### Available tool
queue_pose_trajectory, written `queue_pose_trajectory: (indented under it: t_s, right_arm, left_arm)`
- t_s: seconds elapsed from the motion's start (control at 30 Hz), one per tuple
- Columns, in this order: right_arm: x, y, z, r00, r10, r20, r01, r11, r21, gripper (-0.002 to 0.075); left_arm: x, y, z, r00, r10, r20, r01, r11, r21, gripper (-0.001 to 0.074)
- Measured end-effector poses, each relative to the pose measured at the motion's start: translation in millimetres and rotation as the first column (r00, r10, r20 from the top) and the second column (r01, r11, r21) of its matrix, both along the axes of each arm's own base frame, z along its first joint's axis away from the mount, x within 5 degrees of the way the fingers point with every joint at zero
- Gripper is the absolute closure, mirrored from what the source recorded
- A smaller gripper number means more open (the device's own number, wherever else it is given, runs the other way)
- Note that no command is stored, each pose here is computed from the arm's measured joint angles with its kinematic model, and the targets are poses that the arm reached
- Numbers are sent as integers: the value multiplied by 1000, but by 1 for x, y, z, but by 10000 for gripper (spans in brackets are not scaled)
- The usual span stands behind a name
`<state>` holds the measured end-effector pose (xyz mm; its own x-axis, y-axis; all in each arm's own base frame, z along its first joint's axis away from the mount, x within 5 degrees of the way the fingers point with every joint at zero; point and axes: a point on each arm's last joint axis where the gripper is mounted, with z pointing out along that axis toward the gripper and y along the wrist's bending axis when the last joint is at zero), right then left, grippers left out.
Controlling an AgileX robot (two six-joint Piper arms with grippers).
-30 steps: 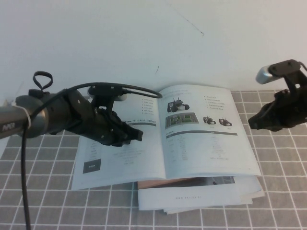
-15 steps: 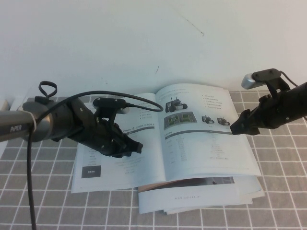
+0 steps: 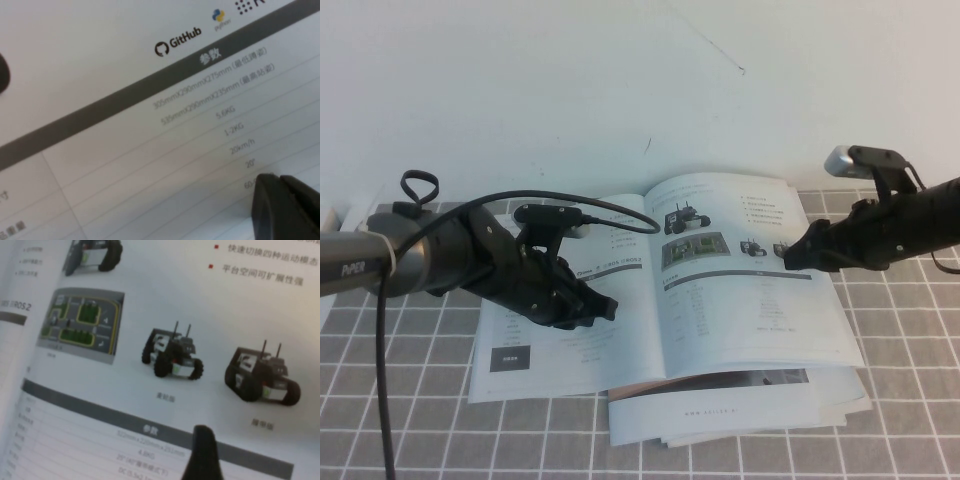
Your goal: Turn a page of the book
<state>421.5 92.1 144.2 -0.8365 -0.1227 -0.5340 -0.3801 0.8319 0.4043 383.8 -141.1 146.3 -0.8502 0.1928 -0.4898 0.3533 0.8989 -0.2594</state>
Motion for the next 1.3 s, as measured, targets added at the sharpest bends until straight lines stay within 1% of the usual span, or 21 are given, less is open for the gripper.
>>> queue_pose_trajectory:
  t_s: [0.27, 0.4, 0.53, 0.73, 0.9, 1.07, 1.2, 1.3]
  right_arm:
    - [-4, 3, -19, 996, 39, -86, -36, 999, 36, 220]
    - [-5, 3, -19, 995, 54, -89, -51, 998, 42, 220]
    - [-5, 4, -19, 994, 66, -89, -61, 997, 50, 219]
    - [-7, 7, -16, 990, 98, -103, -88, 991, 96, 219]
    - [-2, 15, 2, 981, 172, -94, -154, 972, 176, 218]
    - [6, 22, 32, 965, 256, -54, -235, 940, 248, 218]
    - [12, 26, 50, 959, 283, -27, -264, 920, 290, 218]
    - [14, 27, 58, 954, 301, -11, -285, 914, 290, 218]
  left_arm:
    - [0, 0, 0, 1000, -20, 14, 20, 1000, 11, 738]
    - [0, 0, 0, 999, -29, 24, 28, 999, 18, 738]
    - [0, 0, -1, 1000, -15, 21, 15, 1000, 3, 738]
    - [0, 0, -1, 1000, -12, 22, 12, 1000, 2, 738]
    - [0, 0, -1, 1000, -11, 21, 11, 1000, 1, 738]
    - [0, 0, -1, 1000, -11, 21, 11, 1000, 1, 738]
    - [0, 0, -1, 1000, -11, 21, 11, 1000, 1, 738]
    - [0, 0, -1, 1000, -11, 22, 11, 1000, 1, 738]
